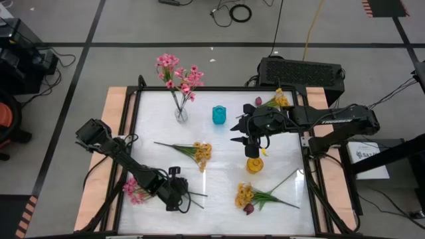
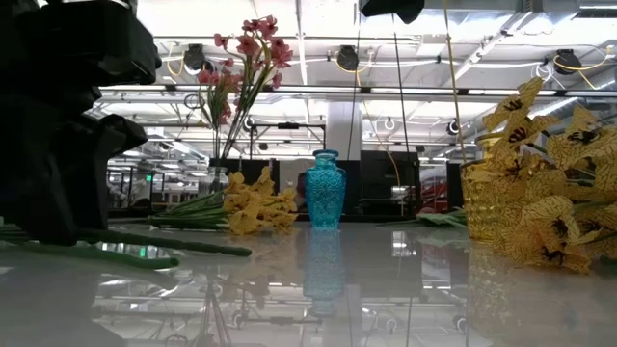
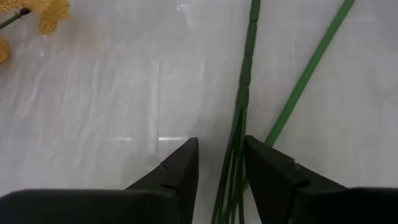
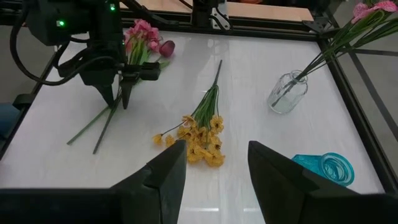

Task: Sort flowers into vase by color
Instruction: Put the pink flowers into the transparent vase

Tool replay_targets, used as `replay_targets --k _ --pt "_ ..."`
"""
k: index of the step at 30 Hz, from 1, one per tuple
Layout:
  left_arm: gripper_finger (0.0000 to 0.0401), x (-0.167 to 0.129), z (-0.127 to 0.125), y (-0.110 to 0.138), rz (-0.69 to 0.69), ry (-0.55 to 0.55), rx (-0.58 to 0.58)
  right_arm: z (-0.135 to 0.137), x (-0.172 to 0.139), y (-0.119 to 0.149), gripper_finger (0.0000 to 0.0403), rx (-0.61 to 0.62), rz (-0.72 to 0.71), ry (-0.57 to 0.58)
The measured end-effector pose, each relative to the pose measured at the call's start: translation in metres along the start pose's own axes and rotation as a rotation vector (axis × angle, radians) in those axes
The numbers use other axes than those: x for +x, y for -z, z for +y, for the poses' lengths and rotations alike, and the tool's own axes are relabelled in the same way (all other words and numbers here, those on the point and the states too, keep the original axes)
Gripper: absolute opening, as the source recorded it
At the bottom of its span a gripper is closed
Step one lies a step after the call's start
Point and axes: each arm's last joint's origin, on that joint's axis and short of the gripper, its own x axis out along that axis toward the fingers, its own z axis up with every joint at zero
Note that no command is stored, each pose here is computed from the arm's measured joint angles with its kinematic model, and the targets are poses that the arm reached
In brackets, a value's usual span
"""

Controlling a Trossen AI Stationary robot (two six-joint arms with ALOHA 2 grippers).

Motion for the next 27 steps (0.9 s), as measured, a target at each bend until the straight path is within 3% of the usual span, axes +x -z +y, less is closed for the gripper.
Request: replay_targets --k 9,13,19,27 --pt "0.0013 0.000 0.003 -0.002 0.005 -0.006 0.019 0.000 0.000 0.000 0.0164 0.001 0.000 0.000" --pt "0.0019 -0.010 0.008 -0.009 0.031 -0.025 0.015 0.006 0.005 0.003 0.0164 -0.017 0.003 -0.013" --pt "0.0011 -0.056 0.021 -0.034 0.059 -0.041 0.023 0.019 0.025 0.014 0.0164 -0.133 -0.011 -0.051" --pt "0.0007 -0.106 0.044 -0.074 -0.121 -0.090 0.092 0.034 0.039 0.020 0.0178 -0.168 0.040 -0.088"
